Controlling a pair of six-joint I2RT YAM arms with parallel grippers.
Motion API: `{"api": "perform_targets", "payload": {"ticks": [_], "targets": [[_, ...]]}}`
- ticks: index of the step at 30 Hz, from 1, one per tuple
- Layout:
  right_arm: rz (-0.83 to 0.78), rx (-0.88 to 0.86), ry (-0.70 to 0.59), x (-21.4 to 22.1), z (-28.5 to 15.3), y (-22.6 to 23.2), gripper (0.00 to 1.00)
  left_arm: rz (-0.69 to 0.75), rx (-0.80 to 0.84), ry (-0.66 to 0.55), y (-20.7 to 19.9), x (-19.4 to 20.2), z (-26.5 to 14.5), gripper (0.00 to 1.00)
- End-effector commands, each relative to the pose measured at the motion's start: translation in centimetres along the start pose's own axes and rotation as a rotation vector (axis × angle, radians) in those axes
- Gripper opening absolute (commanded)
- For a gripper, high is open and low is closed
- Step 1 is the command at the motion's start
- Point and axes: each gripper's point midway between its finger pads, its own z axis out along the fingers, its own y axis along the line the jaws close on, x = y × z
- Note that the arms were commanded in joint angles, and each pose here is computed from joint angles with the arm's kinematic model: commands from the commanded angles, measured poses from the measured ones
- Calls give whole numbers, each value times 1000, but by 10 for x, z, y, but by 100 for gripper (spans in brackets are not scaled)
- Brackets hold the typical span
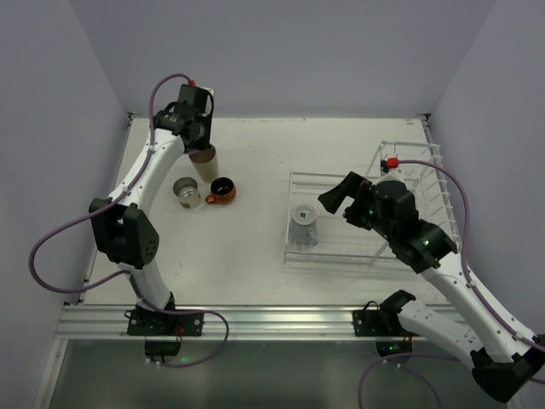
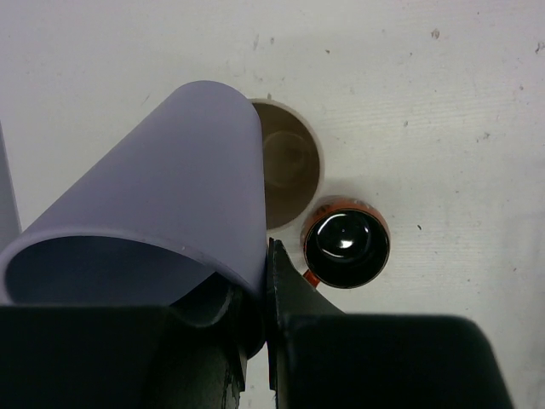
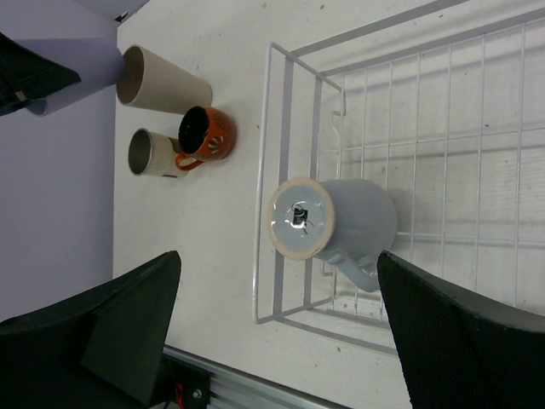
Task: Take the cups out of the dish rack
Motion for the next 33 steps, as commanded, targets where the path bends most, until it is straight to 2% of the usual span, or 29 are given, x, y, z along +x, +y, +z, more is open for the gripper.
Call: {"api": "perform_targets", "payload": {"ticks": [1, 20, 33], "targets": [[-9, -20, -24, -5, 3, 5, 99, -18, 5, -154, 7, -34, -34, 0], [-6, -27, -23, -4, 1, 6, 99, -2, 100, -85, -10, -19, -32, 0], [-2, -26, -13, -1, 1, 4, 99, 10, 123, -22, -20, 8, -22, 0]]}}
